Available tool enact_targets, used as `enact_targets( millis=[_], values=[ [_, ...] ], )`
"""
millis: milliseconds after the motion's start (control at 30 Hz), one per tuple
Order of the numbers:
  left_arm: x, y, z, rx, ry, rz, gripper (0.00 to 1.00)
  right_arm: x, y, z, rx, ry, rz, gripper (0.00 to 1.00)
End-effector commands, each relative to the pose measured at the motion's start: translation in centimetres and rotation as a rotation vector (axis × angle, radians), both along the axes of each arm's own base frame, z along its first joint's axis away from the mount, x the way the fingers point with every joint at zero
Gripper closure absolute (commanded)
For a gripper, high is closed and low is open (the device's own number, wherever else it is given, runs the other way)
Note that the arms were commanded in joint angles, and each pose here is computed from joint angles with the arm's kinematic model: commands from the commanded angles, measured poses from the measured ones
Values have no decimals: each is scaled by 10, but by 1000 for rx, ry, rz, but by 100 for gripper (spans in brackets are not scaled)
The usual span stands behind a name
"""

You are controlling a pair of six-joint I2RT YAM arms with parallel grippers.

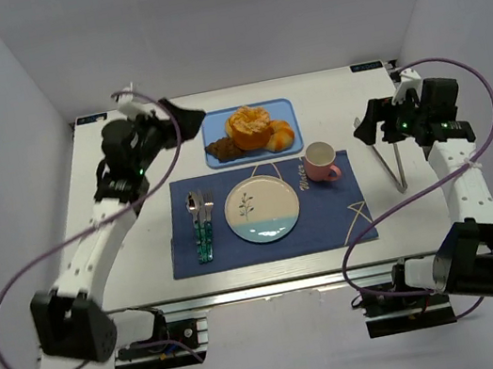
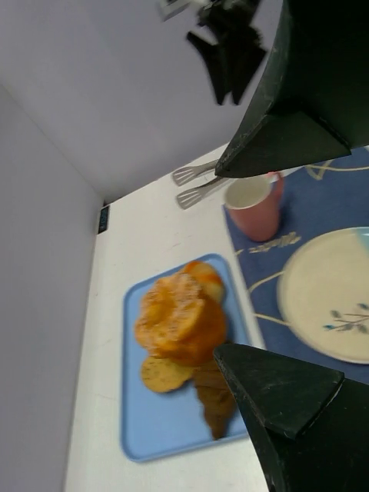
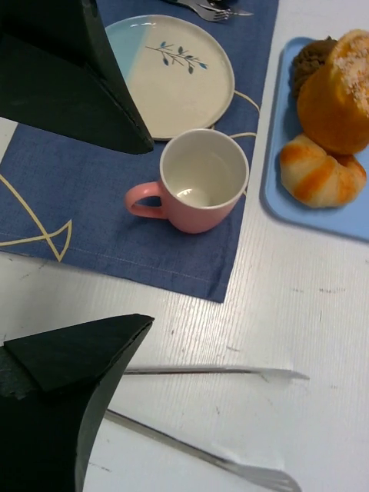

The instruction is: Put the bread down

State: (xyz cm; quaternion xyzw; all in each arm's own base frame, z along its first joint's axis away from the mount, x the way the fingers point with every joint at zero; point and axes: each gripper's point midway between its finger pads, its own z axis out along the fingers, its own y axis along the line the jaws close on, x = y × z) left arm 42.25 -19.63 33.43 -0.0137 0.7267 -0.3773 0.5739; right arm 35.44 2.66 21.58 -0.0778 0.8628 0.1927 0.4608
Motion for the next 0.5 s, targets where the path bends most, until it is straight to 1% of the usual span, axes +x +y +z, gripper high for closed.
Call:
enact_targets(
  millis=[0, 33, 67, 100, 133, 167, 200, 233, 267, 300, 333, 367, 400, 433, 467],
  values=[
    [-57, 15, -17, 30, 26, -12, 2, 13, -17, 21, 7, -55, -86, 11],
    [-70, 20, -39, 40, 67, -7, 2, 15, -25, 22, 0, -79, -79, 11],
    [-89, 29, -33, 39, 59, 14, 2, 13, -26, 22, 3, -91, -49, 11],
    [-99, 34, -38, 35, 68, 26, 3, 9, -20, 21, 29, -109, 37, 11],
    [-108, 38, -43, 33, 77, 38, 4, 6, -29, 15, -14, -118, 75, 23],
    [-124, 47, -51, 29, 90, 65, 7, 5, -30, 12, -29, -119, 107, 43],
    [-131, 51, -54, 25, 95, 78, 11, 7, -35, -2, -55, -78, 112, 70],
    [-138, 55, -58, 22, 100, 89, 18, 9, -40, -3, -80, -61, 104, 100],
    [-145, 58, -73, 28, 137, 101, 28, 6, -46, -11, -96, -17, 90, 100],
    [-153, 63, -68, 10, 120, 121, 55, 7, -52, -25, -122, 27, 85, 100],
    [-158, 65, -72, 5, 124, 125, 71, 6, -55, -27, -146, 41, 103, 100],
    [-162, 67, -83, 8, 152, 129, 83, 0, -56, -36, -180, 64, 139, 89],
    [-165, 68, -86, -2, 162, 135, 95, -2, -61, -45, -209, 94, 135, 66],
    [-170, 69, -87, -5, 164, 134, 96, -6, -65, -54, -228, 123, 135, 26],
    [-173, 69, -90, -6, 171, 133, 94, -9, -68, -61, -257, 140, 151, 17]
  ],
)
